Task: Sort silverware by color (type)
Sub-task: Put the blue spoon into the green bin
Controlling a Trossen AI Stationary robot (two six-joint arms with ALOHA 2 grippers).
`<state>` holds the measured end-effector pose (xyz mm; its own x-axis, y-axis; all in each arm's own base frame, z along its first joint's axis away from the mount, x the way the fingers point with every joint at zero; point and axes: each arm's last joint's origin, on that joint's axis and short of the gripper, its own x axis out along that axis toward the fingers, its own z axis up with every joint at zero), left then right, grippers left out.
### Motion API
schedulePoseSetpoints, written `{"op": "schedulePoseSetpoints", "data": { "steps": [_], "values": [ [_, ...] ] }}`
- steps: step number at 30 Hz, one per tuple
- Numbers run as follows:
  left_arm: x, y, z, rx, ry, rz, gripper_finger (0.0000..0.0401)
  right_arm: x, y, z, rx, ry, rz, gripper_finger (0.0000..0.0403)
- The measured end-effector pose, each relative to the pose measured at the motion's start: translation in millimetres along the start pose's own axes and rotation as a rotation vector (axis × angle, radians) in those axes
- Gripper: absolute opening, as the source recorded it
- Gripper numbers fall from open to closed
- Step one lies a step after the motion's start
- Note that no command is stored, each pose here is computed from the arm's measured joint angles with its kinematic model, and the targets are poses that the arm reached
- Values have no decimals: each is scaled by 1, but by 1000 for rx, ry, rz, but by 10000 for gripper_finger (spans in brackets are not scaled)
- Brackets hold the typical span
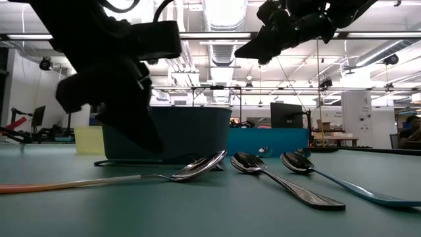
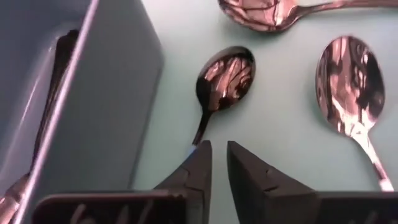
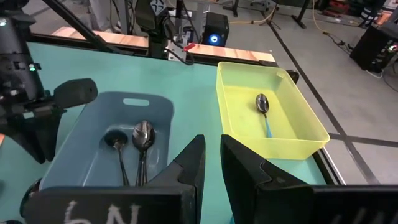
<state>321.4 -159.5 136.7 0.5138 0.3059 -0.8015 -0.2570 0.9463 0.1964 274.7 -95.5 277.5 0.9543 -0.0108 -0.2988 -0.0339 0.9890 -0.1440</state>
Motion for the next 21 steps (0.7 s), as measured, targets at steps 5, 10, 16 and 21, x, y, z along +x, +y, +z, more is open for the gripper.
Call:
{"op": "schedulePoseSetpoints", "data": {
  "steps": [5, 10, 16, 21],
  "values": [
    [13, -8, 0, 28, 16, 37, 83, 0, 0, -1, 2, 11, 3, 43],
    [14, -10, 3, 42, 42, 76, 126, 0, 0, -1, 2, 13, 3, 43],
    [10, -7, 4, 54, 52, 101, 150, 0, 0, -1, 1, 13, 3, 43],
    [13, -5, 1, 47, 38, 124, 149, 0, 0, -1, 2, 13, 3, 43]
  ]
}}
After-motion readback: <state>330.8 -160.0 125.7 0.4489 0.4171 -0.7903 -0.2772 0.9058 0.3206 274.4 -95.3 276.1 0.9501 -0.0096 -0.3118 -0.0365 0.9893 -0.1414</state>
